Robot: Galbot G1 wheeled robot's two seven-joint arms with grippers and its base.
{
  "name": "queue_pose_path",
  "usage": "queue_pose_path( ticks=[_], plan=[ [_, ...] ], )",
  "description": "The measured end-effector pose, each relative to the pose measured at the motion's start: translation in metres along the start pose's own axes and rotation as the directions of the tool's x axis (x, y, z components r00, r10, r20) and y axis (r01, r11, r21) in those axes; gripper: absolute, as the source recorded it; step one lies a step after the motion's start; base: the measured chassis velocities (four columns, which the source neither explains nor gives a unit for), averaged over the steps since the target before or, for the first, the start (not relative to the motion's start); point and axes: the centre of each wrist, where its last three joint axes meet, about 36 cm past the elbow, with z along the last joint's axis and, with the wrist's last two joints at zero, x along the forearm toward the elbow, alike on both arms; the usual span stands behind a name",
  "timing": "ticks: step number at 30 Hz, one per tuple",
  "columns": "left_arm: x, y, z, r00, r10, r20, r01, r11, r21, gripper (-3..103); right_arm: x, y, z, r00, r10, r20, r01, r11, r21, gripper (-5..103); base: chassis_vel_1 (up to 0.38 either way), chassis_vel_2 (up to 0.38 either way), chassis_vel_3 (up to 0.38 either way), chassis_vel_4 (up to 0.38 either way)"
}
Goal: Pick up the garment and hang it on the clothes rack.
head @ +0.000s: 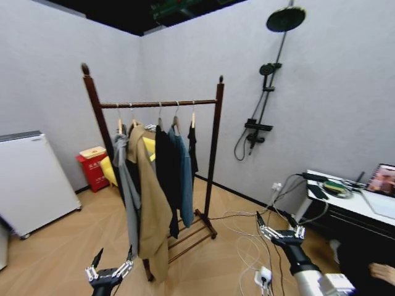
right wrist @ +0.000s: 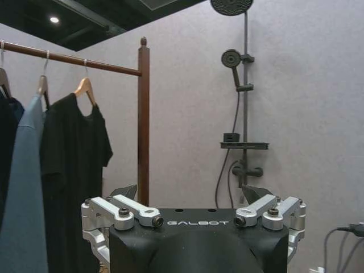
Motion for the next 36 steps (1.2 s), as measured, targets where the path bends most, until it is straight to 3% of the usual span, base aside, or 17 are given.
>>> queue_pose_path(
  ticks=[36],
  plan=[
    [0.0,0.0,0.0,1.0,0.0,0.0,0.0,1.0,0.0,100,0.0,0.0,0.0,1.0,0.0,0.0,0.0,1.0,0.0,100,-0.122,-0.126,-0.12,-0.125]
  ],
)
